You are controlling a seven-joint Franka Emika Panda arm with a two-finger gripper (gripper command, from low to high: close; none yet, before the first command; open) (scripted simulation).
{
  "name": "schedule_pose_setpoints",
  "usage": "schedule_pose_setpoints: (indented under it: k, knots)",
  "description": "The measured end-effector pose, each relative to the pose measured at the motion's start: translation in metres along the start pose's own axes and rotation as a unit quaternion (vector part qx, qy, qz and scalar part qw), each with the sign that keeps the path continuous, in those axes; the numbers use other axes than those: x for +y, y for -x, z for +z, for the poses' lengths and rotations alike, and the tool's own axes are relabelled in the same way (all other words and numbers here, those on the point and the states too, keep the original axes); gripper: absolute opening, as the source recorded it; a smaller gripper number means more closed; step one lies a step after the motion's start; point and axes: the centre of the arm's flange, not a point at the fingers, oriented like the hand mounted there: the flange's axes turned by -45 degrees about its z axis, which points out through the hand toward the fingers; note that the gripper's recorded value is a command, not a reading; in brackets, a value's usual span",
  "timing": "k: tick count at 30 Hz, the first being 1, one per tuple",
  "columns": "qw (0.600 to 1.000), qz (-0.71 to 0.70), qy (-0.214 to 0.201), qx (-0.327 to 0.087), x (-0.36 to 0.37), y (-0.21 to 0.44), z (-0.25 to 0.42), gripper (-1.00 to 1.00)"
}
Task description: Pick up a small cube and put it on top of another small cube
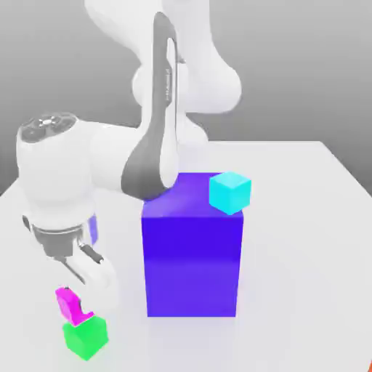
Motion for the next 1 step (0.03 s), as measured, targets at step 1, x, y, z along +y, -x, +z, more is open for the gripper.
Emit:
schedule_pose_setpoints:
  k: [1]
  knots:
    - [1.0, 0.0, 0.0, 0.0, 0.0, 0.0, 0.0, 1.0]
